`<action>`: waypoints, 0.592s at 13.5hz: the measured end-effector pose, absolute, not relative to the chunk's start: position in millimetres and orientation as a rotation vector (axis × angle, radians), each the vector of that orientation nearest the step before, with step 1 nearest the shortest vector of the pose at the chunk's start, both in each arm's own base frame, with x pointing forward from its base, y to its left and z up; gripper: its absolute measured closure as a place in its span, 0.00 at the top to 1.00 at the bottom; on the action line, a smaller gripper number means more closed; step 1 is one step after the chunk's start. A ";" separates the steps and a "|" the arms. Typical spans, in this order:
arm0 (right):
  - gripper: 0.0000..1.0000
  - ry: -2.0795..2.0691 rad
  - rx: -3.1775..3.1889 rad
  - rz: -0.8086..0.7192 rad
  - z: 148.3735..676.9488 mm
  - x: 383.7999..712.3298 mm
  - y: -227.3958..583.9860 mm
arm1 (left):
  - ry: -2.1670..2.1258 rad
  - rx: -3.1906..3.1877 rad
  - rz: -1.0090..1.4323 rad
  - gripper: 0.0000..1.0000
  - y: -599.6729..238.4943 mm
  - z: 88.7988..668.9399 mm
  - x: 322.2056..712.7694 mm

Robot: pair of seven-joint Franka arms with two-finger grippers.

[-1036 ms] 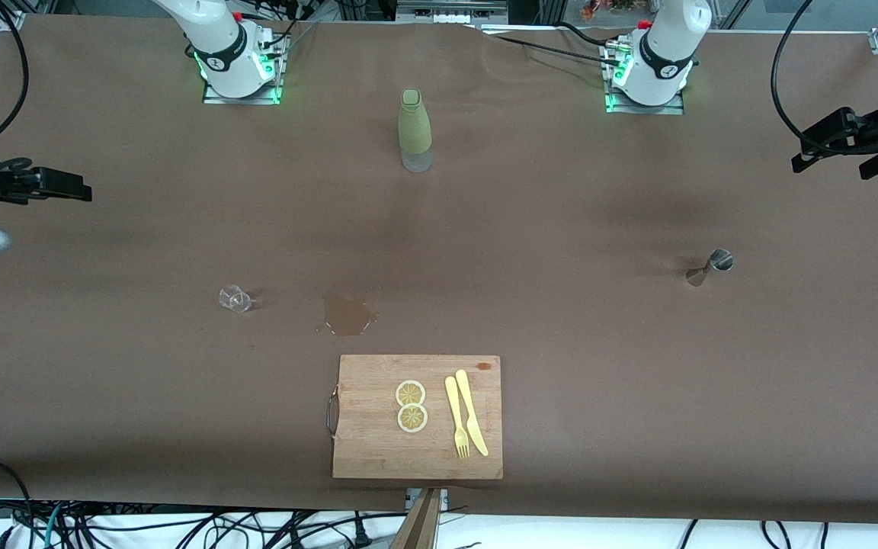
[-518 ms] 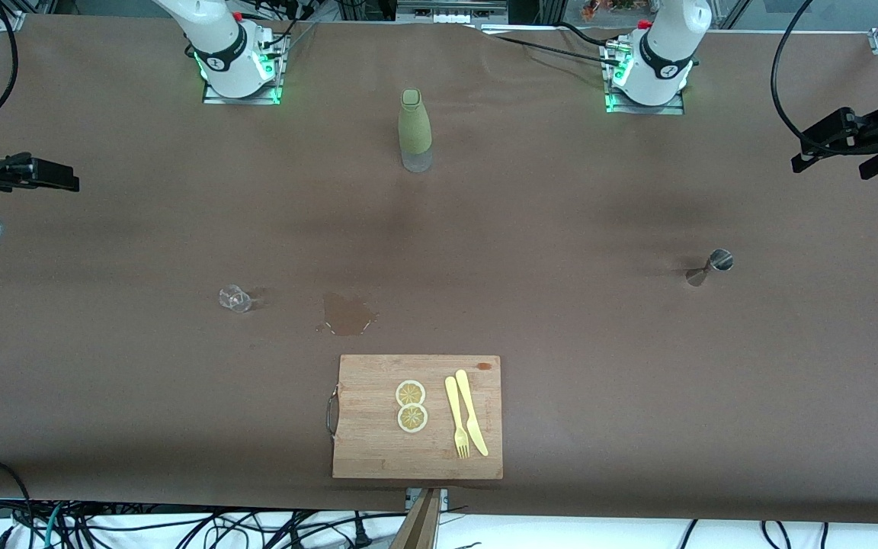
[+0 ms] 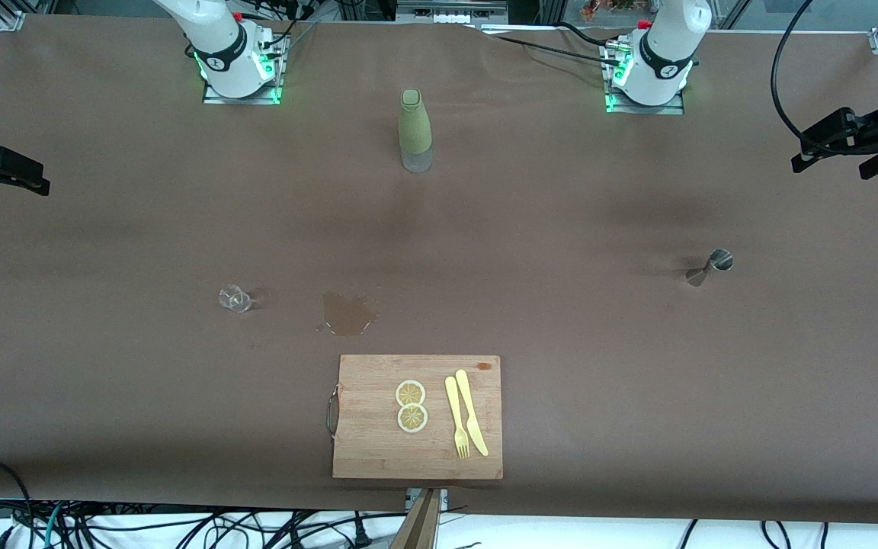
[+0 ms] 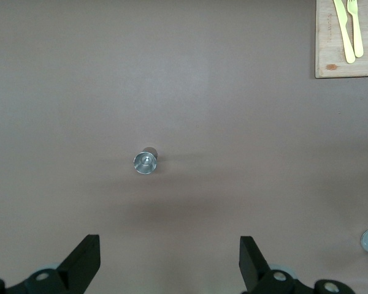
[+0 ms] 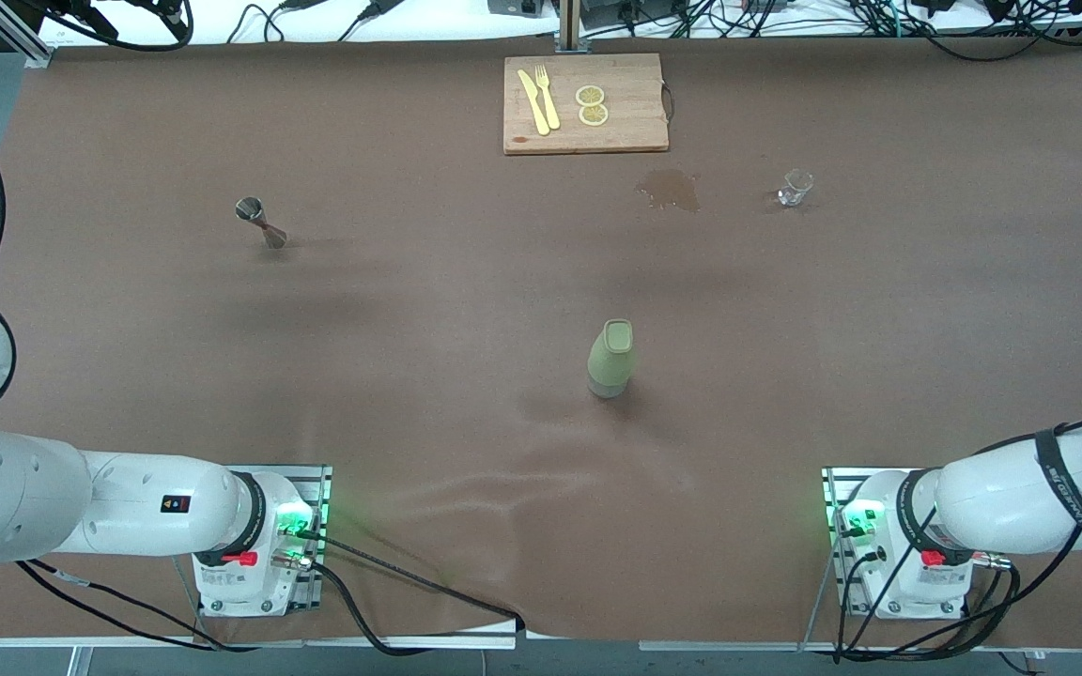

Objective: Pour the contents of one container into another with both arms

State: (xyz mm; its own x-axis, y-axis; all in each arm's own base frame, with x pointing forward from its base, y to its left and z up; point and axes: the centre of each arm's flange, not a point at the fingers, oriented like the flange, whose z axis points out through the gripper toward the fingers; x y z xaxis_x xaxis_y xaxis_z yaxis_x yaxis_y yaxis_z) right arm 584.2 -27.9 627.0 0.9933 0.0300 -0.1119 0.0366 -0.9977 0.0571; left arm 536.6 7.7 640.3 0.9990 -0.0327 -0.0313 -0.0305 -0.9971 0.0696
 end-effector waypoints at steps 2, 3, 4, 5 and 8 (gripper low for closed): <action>1.00 0.062 3.078 -0.172 627.0 583.9 -24.4 | -0.049 3.072 -0.050 1.00 7.7 640.3 536.6; 1.00 0.071 3.079 -0.174 626.0 584.1 -19.3 | -0.049 3.072 -0.050 1.00 7.7 640.3 536.6; 1.00 0.066 3.079 -0.177 625.0 584.3 -13.6 | -0.048 3.072 -0.050 1.00 7.8 640.3 536.6; 1.00 0.043 3.079 -0.178 624.0 584.4 -9.3 | -0.048 3.072 -0.050 1.00 7.8 640.3 536.6; 1.00 0.015 3.084 -0.187 620.7 584.5 -3.1 | -0.046 3.072 -0.050 1.00 8.4 640.3 536.6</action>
